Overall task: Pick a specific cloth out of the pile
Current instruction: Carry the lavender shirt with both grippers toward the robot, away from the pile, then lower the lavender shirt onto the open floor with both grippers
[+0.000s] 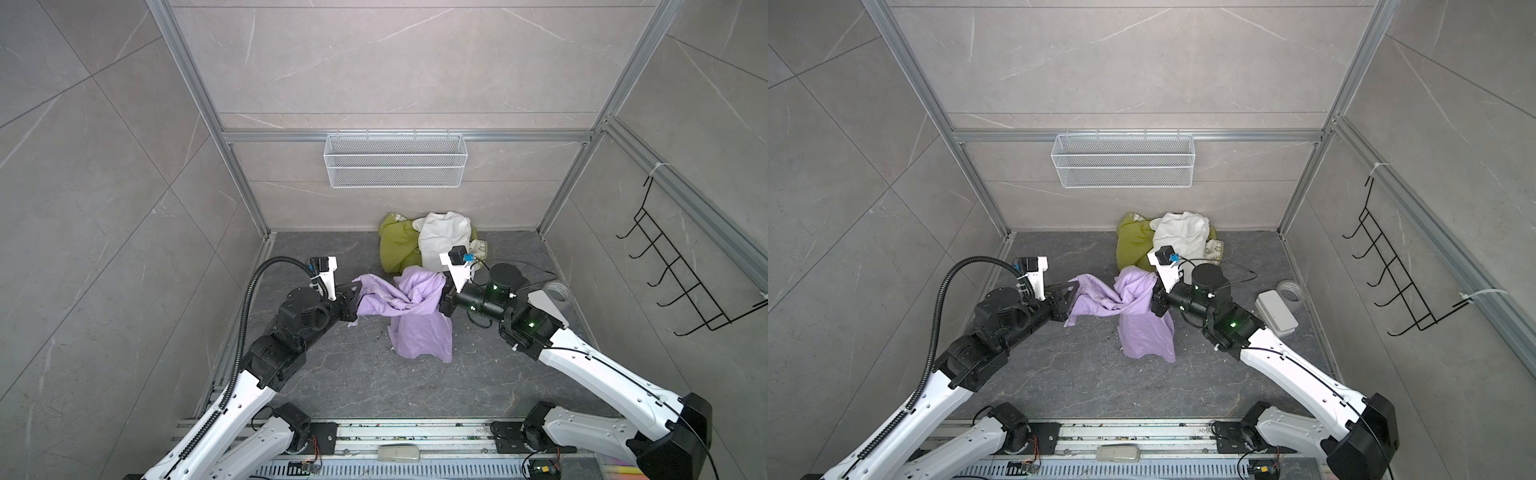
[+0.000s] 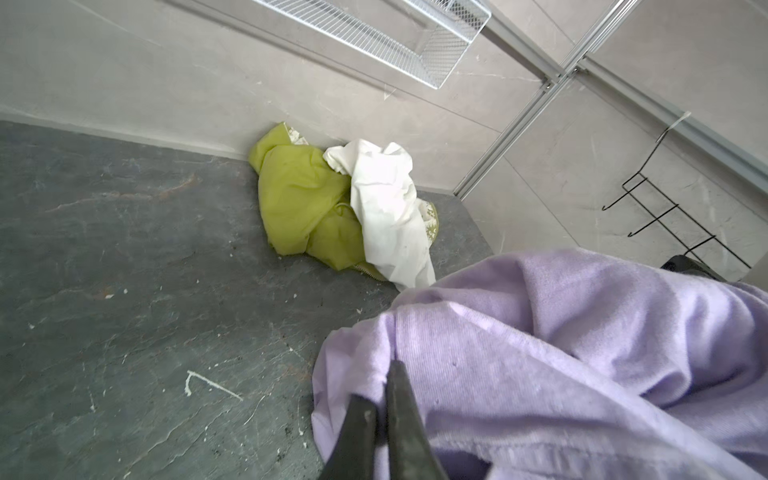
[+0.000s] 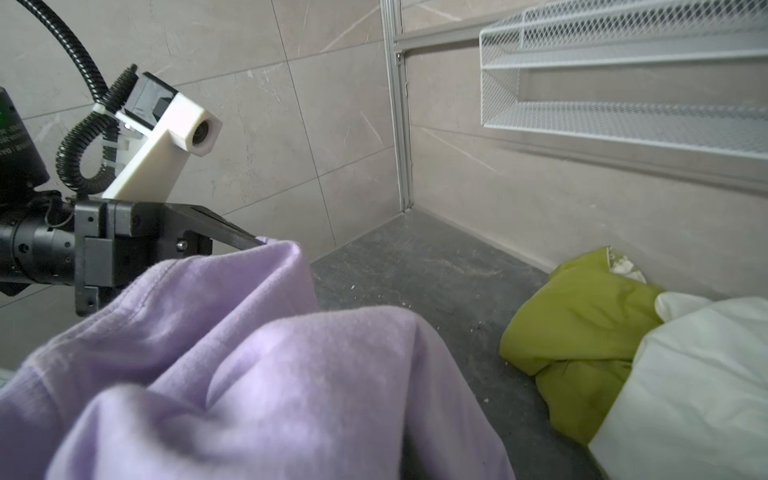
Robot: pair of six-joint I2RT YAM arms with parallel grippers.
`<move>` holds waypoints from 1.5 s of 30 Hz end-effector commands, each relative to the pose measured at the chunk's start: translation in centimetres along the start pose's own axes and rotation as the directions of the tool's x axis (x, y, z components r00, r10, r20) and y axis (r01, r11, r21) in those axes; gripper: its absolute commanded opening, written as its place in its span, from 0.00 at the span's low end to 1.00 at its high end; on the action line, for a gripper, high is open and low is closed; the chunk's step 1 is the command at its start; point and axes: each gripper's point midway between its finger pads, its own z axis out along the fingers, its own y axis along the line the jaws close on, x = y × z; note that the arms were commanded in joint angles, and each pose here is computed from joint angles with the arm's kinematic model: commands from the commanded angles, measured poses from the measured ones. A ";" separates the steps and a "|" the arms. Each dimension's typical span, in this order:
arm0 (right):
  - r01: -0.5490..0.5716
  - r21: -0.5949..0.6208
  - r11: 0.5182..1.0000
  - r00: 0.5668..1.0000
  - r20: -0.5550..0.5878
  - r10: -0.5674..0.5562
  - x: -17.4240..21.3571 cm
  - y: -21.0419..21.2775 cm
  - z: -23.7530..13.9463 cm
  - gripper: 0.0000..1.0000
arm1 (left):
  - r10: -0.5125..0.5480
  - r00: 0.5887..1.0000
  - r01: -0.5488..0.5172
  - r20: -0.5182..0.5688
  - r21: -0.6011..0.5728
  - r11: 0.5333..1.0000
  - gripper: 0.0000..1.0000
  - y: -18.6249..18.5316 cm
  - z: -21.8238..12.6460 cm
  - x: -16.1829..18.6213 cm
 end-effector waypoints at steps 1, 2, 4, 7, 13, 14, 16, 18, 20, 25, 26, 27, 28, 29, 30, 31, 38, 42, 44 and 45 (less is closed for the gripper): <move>-0.051 -0.043 0.998 0.998 0.034 0.052 0.2 0.9 0.2 0.00 | -0.021 1.000 0.021 -0.010 -0.025 0.999 0.00 0.7 -0.4 0.8; -0.062 -0.046 0.997 0.998 0.029 0.064 0.9 0.8 0.6 0.00 | -0.020 0.999 0.019 -0.026 -0.035 0.999 0.00 1.0 -0.4 1.4; -0.081 -0.047 0.996 0.996 0.021 0.082 2.2 0.7 1.4 0.00 | -0.012 0.999 0.010 -0.047 -0.049 0.999 0.00 1.5 -0.3 2.0; -0.108 -0.055 0.993 0.994 0.003 0.108 3.8 0.5 2.7 0.00 | 0.000 0.997 -0.004 -0.071 -0.063 0.998 0.00 1.8 -0.3 2.7; -0.127 -0.037 0.991 0.992 -0.031 0.126 6.5 -0.2 4.5 0.00 | -0.005 0.995 -0.003 -0.102 -0.077 0.997 0.00 2.4 0.1 3.8; -0.129 -0.032 0.991 0.991 -0.039 0.128 7.1 -0.4 4.8 0.00 | -0.009 0.994 0.000 -0.104 -0.079 0.997 0.00 2.5 0.1 4.0; -0.137 -0.025 0.990 0.989 -0.055 0.135 8.1 -0.7 5.1 0.00 | -0.016 0.994 0.007 -0.108 -0.081 0.997 0.00 2.6 0.3 4.3; -0.145 -0.016 0.989 0.987 -0.074 0.143 9.2 -1.0 5.4 0.00 | -0.024 0.993 0.014 -0.115 -0.082 0.997 0.00 2.8 0.5 4.8; -0.150 -0.003 0.989 0.985 -0.090 0.149 10.2 -1.2 5.6 0.00 | -0.031 0.991 0.020 -0.129 -0.083 0.996 0.00 3.0 0.8 5.4; -0.154 0.042 0.987 0.979 -0.131 0.159 12.8 -2.2 5.6 0.00 | -0.064 0.984 0.051 -0.165 -0.080 0.995 0.00 3.3 1.7 7.2; -0.158 0.052 0.986 0.976 -0.145 0.164 13.5 -2.4 5.7 0.00 | -0.067 0.983 0.053 -0.173 -0.083 0.995 0.00 3.4 1.8 7.5; -0.162 0.057 0.985 0.973 -0.157 0.169 14.2 -2.5 5.7 0.00 | -0.067 0.982 0.054 -0.178 -0.081 0.995 0.00 3.3 2.0 7.8; -0.168 0.065 0.984 0.970 -0.164 0.177 14.7 -2.7 5.8 0.00 | -0.069 0.981 0.055 -0.181 -0.081 0.995 0.00 3.3 2.1 7.9; -0.179 0.072 0.981 0.967 -0.173 0.189 15.4 -2.8 5.8 0.00 | -0.067 0.980 0.053 -0.185 -0.079 0.995 0.00 3.2 2.2 8.1; -0.186 0.078 0.979 0.963 -0.183 0.197 16.0 -2.9 5.8 0.00 | -0.066 0.980 0.052 -0.189 -0.080 0.995 0.00 3.2 2.3 8.3; -0.193 0.085 0.978 0.959 -0.194 0.206 16.6 -3.1 5.8 0.00 | -0.067 0.978 0.052 -0.197 -0.080 0.995 0.00 3.2 2.4 8.7; -0.219 0.163 0.962 0.927 -0.272 0.257 21.0 -4.3 5.0 0.00 | -0.060 0.970 0.043 -0.236 -0.077 0.996 0.00 2.8 3.0 10.7; -0.244 0.199 0.949 0.906 -0.304 0.297 22.8 -4.8 4.5 0.00 | -0.060 0.965 0.040 -0.253 -0.083 0.996 0.00 3.1 3.6 11.8; -0.251 0.210 0.945 0.897 -0.316 0.309 23.5 -4.9 4.3 0.00 | -0.064 0.961 0.041 -0.268 -0.090 0.995 0.00 3.3 3.9 12.6; -0.255 0.215 0.943 0.892 -0.325 0.315 23.9 -4.9 4.2 0.00 | -0.065 0.959 0.041 -0.277 -0.092 0.995 0.00 3.4 4.0 13.1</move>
